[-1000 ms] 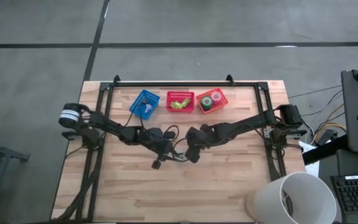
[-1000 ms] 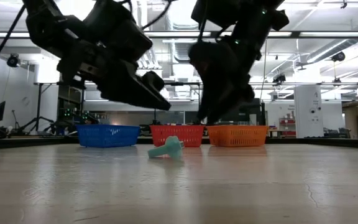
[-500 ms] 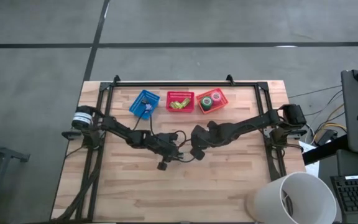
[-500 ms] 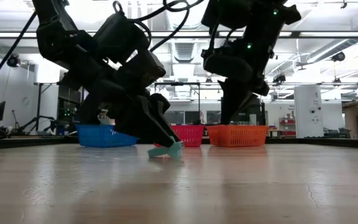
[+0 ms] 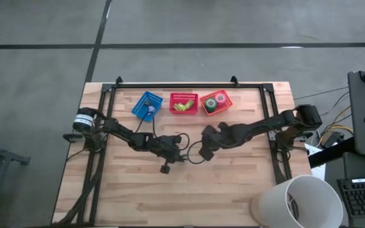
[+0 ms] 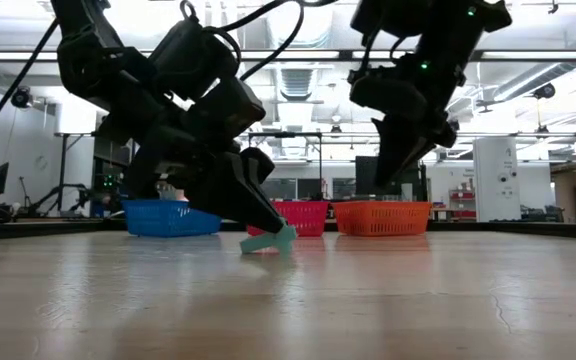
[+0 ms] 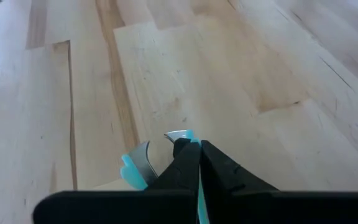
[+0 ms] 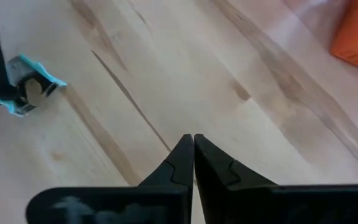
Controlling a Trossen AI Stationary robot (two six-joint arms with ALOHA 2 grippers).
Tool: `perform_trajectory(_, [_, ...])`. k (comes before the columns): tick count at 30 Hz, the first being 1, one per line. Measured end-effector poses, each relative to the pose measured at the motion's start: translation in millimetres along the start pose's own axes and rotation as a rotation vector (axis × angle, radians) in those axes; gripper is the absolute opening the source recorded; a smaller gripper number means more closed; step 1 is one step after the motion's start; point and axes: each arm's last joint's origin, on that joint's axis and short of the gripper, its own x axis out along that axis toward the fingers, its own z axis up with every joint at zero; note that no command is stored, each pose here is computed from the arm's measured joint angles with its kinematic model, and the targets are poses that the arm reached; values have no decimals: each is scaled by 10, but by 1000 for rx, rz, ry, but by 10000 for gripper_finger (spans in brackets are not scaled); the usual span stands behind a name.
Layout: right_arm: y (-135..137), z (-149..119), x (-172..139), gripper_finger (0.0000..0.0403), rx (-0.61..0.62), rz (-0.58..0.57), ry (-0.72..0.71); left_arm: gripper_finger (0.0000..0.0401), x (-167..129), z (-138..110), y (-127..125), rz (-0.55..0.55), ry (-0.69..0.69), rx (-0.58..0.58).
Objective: Pick and place Stapler, Stapler remover, tape
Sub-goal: Put the purple staple remover into the blue bin
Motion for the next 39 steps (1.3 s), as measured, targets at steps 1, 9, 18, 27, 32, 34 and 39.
perform_trajectory(1, [-15, -11, -10, 8, 4, -1, -3, 9, 0, 0, -1, -2, 0, 1])
perform_trajectory(9, [-116, -138, -124, 8, 49, -13, -46, 3, -5, 3, -2, -1, 2, 32])
perform_trajectory(18, [-170, -235, -177, 8, 81, -24, -78, 1, -181, 109, 25, 60, 32, 69])
perform_trajectory(27, [-157, -223, -179, 8, 86, -18, -106, 1, -451, 201, 94, 179, 101, 105])
perform_trajectory(32, [-156, -221, -178, 8, 86, -16, -108, 0, -635, 159, 168, 292, 142, 109])
perform_trajectory(34, [-156, -221, -177, 8, 85, -16, -108, 0, -738, 129, 214, 371, 151, 101])
perform_trajectory(39, [-154, -219, -176, 8, 87, -13, -111, 0, -1032, 44, 331, 611, 181, 58])
